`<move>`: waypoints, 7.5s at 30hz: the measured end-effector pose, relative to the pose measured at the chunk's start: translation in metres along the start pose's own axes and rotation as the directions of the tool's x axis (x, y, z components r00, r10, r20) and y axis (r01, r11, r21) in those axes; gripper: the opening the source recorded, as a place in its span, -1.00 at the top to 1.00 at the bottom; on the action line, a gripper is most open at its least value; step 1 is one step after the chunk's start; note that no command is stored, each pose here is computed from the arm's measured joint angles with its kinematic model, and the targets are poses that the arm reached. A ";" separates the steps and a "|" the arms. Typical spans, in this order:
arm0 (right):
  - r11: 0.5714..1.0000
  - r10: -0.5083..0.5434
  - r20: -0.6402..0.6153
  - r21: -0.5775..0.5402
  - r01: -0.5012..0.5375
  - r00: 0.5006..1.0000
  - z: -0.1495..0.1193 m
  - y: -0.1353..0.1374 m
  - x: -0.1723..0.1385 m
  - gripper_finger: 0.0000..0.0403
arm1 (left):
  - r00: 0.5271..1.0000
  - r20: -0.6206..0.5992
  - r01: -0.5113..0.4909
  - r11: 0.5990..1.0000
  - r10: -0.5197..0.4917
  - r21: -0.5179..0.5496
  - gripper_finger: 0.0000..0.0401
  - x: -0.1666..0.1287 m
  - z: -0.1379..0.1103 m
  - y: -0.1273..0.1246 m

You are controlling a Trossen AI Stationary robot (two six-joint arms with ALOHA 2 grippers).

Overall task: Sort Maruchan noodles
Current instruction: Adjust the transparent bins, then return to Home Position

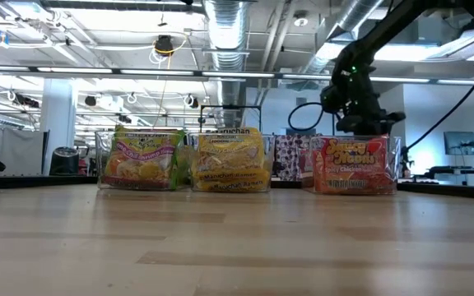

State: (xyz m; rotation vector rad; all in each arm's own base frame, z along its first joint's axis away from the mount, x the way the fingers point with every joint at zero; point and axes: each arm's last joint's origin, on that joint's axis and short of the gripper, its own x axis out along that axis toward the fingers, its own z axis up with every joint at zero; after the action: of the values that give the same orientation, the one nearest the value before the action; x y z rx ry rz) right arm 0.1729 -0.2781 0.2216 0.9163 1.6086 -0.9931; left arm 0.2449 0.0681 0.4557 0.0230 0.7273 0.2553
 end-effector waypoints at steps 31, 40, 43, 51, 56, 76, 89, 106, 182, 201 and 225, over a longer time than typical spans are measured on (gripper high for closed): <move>0.998 0.026 0.198 -0.055 -0.016 0.980 0.008 0.026 -0.044 0.65 | 0.999 -0.033 0.004 1.000 -0.004 0.021 0.39 0.000 -0.003 0.000; 0.915 0.168 0.109 -0.386 -0.114 0.980 -0.035 0.064 -0.095 0.65 | 0.998 -0.057 0.008 1.000 -0.006 0.021 0.39 0.000 -0.006 -0.001; 0.868 0.236 0.101 -0.470 -0.162 0.967 -0.051 0.084 -0.102 0.65 | 0.998 -0.056 0.008 1.000 -0.006 0.021 0.39 0.000 -0.005 -0.001; 0.786 0.208 0.052 -0.604 -0.135 0.977 -0.086 0.133 -0.095 0.65 | 0.998 -0.056 0.008 1.000 -0.007 0.021 0.39 0.000 -0.005 -0.001; 0.764 0.154 0.002 -0.634 -0.118 0.988 -0.102 0.154 -0.072 0.65 | 0.999 -0.054 0.007 1.000 -0.006 0.021 0.39 0.000 -0.005 -0.001; 0.761 0.218 0.052 -0.635 -0.137 0.974 -0.101 0.178 -0.034 0.65 | 1.000 -0.031 0.004 1.000 -0.004 0.022 0.39 0.000 -0.003 0.000; 0.773 0.266 0.077 -0.613 -0.165 0.961 -0.092 0.182 -0.031 0.65 | 0.999 -0.051 0.007 1.000 -0.006 0.028 0.39 0.000 -0.005 -0.001; 0.605 0.693 0.458 -0.789 -0.103 0.557 -0.122 0.158 -0.143 0.65 | 0.989 0.068 0.133 0.990 -0.130 -0.047 0.39 -0.014 -0.011 -0.015; 0.575 0.815 0.579 -0.813 -0.092 -0.033 -0.309 0.012 -0.158 0.65 | 0.744 0.660 0.277 0.946 -0.101 -0.168 0.39 0.067 -0.316 -0.055; 0.318 0.874 0.376 -0.921 -0.223 -0.309 -0.285 0.046 0.018 0.65 | 0.746 0.659 0.255 0.955 -0.094 -0.152 0.39 0.067 -0.316 -0.054; 0.198 0.922 0.235 -0.969 -0.145 -0.309 -0.281 0.045 0.088 0.65 | 0.747 0.659 0.254 0.955 -0.093 -0.153 0.39 0.067 -0.316 -0.054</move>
State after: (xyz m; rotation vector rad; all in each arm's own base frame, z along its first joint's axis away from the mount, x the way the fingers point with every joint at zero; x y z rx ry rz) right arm 0.0965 0.0061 0.1758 0.2813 -0.0904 0.1164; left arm 0.0965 0.0101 0.1696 -0.1772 -0.0059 0.1333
